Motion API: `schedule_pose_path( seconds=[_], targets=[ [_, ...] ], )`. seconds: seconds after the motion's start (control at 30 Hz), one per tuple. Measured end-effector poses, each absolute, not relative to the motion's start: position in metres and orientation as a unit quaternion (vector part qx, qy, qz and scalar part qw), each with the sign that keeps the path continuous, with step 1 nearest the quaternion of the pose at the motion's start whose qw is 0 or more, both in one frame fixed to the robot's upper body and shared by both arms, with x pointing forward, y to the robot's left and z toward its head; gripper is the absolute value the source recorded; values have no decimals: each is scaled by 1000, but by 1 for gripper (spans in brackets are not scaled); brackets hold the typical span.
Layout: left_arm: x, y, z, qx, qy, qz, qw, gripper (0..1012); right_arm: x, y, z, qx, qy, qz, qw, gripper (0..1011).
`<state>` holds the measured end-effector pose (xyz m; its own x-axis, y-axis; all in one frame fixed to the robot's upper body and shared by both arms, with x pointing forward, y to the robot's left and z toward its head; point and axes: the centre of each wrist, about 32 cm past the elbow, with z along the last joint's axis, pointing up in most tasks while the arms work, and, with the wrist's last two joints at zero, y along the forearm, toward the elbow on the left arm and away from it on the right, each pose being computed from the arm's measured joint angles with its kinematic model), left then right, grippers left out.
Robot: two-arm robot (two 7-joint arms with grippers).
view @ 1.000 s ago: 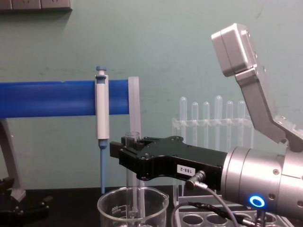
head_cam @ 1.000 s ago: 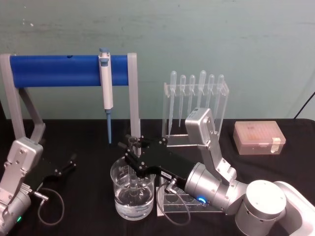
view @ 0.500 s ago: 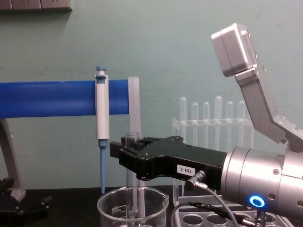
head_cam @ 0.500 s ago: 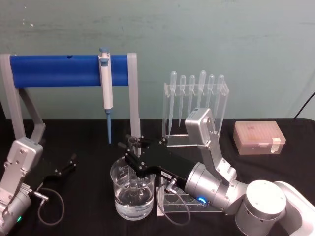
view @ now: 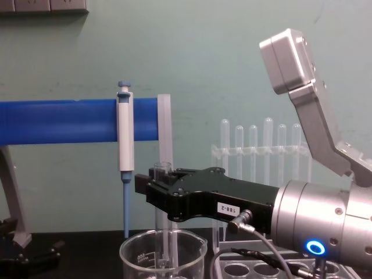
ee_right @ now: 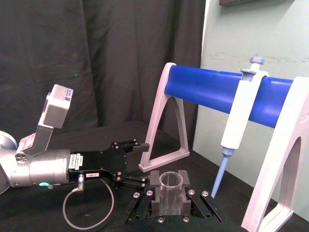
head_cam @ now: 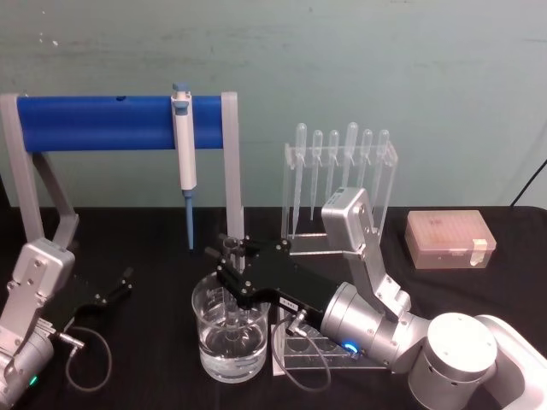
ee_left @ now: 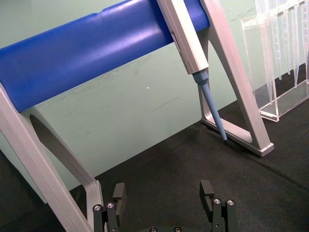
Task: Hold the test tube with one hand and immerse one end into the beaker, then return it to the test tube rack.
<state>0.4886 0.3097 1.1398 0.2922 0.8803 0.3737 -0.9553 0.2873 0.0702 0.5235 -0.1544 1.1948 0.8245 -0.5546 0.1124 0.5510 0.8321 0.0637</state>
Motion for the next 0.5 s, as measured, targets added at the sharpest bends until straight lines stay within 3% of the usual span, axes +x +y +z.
schedule_pose_path(
  seconds=[0.5],
  targets=[
    [489,310,1140,141,-132,580,791,1000,523,-154,1195,14,-63,-289,955,224]
  ],
)
